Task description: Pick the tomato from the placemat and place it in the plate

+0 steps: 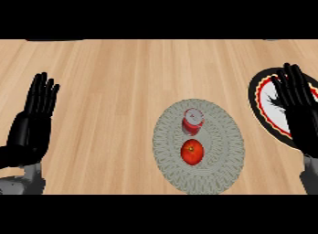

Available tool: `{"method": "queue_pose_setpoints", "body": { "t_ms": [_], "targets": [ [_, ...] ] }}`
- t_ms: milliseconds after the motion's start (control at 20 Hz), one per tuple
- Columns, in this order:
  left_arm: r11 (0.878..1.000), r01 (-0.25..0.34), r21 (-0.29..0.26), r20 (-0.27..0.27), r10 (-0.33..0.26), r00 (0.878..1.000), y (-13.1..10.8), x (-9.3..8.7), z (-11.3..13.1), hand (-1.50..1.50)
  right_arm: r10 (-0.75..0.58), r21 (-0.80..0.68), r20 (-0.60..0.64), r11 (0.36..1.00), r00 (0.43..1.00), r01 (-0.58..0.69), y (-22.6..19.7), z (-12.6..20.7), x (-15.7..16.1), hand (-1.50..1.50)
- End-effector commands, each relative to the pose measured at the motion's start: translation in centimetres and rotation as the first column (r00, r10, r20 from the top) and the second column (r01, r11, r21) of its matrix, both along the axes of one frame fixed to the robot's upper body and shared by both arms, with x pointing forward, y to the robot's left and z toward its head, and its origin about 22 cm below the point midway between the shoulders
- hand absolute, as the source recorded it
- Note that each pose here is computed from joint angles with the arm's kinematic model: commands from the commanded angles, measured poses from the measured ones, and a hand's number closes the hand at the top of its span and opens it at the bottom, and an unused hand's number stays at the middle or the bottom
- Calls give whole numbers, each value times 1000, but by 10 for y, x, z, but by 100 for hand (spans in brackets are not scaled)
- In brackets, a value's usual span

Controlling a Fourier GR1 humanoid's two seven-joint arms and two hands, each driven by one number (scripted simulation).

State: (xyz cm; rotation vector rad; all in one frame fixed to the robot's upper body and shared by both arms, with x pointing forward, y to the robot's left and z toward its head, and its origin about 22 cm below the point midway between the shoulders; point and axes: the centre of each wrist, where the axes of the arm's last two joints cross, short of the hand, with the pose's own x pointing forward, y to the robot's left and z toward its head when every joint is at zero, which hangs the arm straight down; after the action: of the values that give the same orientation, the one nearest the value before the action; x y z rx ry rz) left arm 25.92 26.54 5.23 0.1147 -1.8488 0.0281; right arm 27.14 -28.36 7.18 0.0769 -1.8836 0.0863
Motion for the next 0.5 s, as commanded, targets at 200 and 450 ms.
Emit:
{"method": "queue_pose_setpoints", "body": {
  "t_ms": [200,450],
  "targets": [
    [988,84,131,-193,-57,979,12,-7,-40,0,304,-74,-352,934,885,-350,123,-32,-2,150],
    [986,88,141,-306,-41,951,14,-8,-57,0,75,-337,-179,932,981,-133,171,-52,-22,-150]
  ]
}}
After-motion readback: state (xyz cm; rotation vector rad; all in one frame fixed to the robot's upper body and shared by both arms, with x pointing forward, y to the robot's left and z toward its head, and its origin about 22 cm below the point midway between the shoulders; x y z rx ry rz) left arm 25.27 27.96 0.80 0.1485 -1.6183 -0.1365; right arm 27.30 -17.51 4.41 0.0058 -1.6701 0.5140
